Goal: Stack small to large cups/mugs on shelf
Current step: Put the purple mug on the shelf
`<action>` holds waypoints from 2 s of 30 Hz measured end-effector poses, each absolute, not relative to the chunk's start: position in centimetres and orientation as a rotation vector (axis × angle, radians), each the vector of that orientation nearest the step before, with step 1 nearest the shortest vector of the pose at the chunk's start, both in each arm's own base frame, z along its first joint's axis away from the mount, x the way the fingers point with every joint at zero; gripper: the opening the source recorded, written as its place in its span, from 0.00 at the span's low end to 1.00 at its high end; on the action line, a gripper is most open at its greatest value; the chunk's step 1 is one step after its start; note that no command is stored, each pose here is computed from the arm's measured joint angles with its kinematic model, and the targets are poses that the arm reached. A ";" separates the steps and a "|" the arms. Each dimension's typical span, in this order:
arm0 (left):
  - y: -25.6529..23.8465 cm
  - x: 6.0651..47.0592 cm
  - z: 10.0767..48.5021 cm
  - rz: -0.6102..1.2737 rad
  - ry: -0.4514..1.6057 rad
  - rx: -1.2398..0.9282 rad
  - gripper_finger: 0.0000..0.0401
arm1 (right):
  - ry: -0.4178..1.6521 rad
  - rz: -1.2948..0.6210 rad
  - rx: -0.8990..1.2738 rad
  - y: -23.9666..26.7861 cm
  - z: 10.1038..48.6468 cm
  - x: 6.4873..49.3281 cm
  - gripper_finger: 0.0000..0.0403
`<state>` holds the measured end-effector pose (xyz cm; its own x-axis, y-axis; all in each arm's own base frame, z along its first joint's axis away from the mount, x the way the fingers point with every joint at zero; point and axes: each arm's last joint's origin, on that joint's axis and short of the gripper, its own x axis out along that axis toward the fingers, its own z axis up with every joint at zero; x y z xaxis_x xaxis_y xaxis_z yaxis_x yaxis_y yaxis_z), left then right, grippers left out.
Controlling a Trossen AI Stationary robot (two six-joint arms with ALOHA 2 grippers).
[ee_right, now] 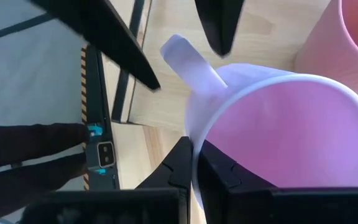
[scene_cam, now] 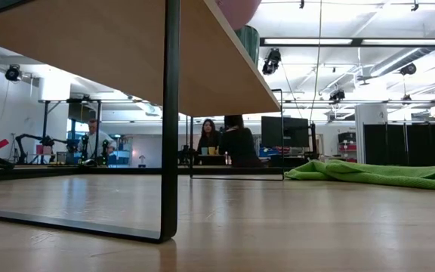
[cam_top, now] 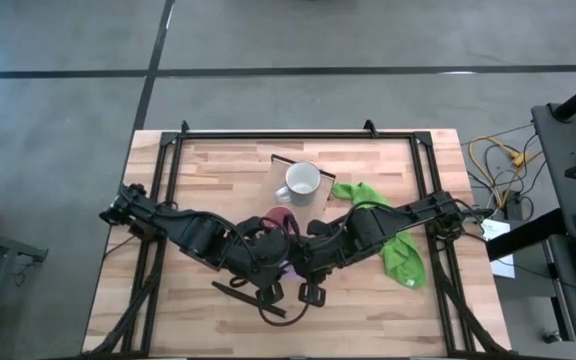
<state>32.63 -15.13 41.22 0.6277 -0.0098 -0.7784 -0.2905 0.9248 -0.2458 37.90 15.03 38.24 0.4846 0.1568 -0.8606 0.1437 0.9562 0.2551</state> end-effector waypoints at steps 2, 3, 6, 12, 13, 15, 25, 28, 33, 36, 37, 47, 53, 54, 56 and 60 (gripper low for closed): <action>-15.2 32.6 41.1 0.166 0.890 -0.363 0.32 | 1.079 0.005 0.309 15.0 38.2 37.8 0.02; -15.2 32.6 41.1 0.166 0.891 -0.362 0.32 | 1.080 0.005 0.309 15.0 38.2 37.8 0.02; -15.2 32.5 41.0 0.173 0.896 -0.357 0.32 | 1.080 0.005 0.309 15.0 38.2 37.8 0.02; -15.1 32.4 41.0 0.182 0.908 -0.346 0.32 | 1.084 0.012 0.311 15.1 38.2 37.7 0.02; -15.1 32.4 40.9 0.183 0.908 -0.346 0.32 | 1.086 0.012 0.311 15.1 38.2 37.7 0.02; -15.1 32.3 40.9 0.191 0.907 -0.341 0.32 | 1.086 0.012 0.311 15.2 38.2 37.7 0.02; -15.1 32.4 40.7 0.190 0.917 -0.335 0.32 | 1.089 0.013 0.308 15.1 38.4 37.5 0.02; -15.1 32.4 40.7 0.191 0.916 -0.336 0.32 | 1.090 0.013 0.308 15.1 38.4 37.5 0.02; -15.1 32.4 40.7 0.211 0.902 -0.324 0.32 | 1.089 0.012 0.308 15.1 38.4 37.4 0.02; -15.1 32.5 40.8 0.217 0.887 -0.323 0.32 | 1.088 0.012 0.308 15.1 38.4 37.4 0.02; -15.1 32.5 40.8 0.218 0.884 -0.323 0.32 | 1.087 0.012 0.308 15.1 38.5 37.4 0.02; -15.0 32.6 40.8 0.246 0.857 -0.311 0.32 | 1.086 0.010 0.307 15.0 38.5 37.4 0.02; -15.0 32.7 40.9 0.247 0.841 -0.305 0.32 | 1.088 0.013 0.302 15.0 38.5 37.3 0.02; -15.0 32.7 40.9 0.246 0.839 -0.305 0.32 | 1.088 0.014 0.301 15.0 38.6 37.3 0.02; -15.1 32.8 40.9 0.247 0.837 -0.304 0.32 | 1.089 0.016 0.298 15.0 38.5 37.3 0.02; -15.1 32.8 40.9 0.246 0.830 -0.307 0.32 | 1.087 0.026 0.286 15.0 38.7 37.2 0.02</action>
<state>32.82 -15.11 40.89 0.6510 0.0943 -0.7532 -0.3315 0.9279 -0.1704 37.17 15.01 38.68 0.4686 0.1608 -0.8687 0.1190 0.9629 0.2424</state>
